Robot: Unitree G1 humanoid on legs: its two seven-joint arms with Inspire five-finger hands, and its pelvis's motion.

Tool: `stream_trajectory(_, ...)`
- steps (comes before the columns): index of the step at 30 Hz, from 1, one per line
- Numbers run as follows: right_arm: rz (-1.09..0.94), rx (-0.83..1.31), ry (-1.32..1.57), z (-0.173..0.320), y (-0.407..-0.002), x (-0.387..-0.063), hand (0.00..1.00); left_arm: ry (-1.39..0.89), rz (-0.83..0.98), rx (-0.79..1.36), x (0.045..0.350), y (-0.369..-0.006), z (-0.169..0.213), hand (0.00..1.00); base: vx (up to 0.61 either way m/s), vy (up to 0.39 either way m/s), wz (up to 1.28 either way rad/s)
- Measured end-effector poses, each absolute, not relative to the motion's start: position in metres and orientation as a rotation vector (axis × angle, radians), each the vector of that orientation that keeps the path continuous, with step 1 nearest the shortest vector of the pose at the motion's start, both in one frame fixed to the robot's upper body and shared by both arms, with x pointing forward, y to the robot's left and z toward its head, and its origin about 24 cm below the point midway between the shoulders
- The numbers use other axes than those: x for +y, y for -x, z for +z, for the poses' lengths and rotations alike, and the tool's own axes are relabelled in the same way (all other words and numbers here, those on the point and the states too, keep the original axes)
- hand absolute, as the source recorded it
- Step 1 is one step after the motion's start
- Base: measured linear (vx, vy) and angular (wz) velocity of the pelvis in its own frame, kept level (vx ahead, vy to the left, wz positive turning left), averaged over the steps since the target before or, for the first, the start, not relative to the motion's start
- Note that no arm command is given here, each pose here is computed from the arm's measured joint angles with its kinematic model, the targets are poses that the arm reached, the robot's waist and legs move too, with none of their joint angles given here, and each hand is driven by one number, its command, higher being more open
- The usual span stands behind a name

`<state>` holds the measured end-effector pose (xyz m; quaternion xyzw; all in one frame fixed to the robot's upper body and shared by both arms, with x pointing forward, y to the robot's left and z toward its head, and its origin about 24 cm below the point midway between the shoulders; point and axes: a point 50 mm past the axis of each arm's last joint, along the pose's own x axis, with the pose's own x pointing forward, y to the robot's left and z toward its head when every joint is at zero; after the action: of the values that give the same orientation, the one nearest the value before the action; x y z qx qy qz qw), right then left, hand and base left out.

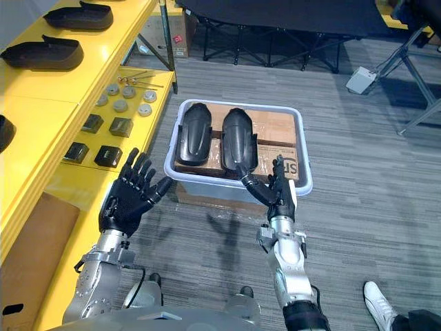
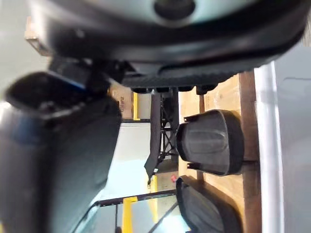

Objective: Walk over and take three plastic housings, then place them on the shelf

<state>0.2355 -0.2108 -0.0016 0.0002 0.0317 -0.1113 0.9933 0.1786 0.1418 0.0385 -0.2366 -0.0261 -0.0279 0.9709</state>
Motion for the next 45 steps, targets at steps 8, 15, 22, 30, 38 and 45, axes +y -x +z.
stream_trajectory(8, -0.507, 0.007, 0.123, 0.048, -0.31, -0.263, 1.0, 0.429, -0.076, -0.044, 0.147, -0.185, 0.037, 1.0, -0.13, -0.009, 0.21)
stream_trajectory(15, -0.73, -0.194, 0.158, 0.144, -0.345, -0.317, 1.0, 0.383, 0.004, -0.081, 0.17, -0.189, 0.036, 1.0, -0.07, 0.002, 0.12)
stream_trajectory(22, -0.757, 0.016, 0.134, 0.133, -0.357, -0.326, 1.0, 0.382, 0.023, -0.119, 0.175, -0.189, 0.039, 1.0, 0.0, 0.004, 0.14)
stream_trajectory(30, -0.917, 0.158, 0.188, 0.161, -0.344, -0.376, 1.0, 0.423, 0.085, -0.033, 0.176, -0.185, 0.016, 1.0, -0.03, 0.001, 0.06)
stream_trajectory(38, -1.019, 0.158, 0.201, 0.199, -0.34, -0.393, 1.0, 0.491, 0.103, -0.005, 0.167, -0.184, 0.004, 1.0, -0.02, 0.0, 0.02)
stream_trajectory(45, -1.028, 0.198, 0.34, 0.214, -0.339, -0.396, 1.0, 0.538, 0.114, 0.011, 0.161, -0.185, -0.004, 1.0, 0.0, 0.0, 0.01)
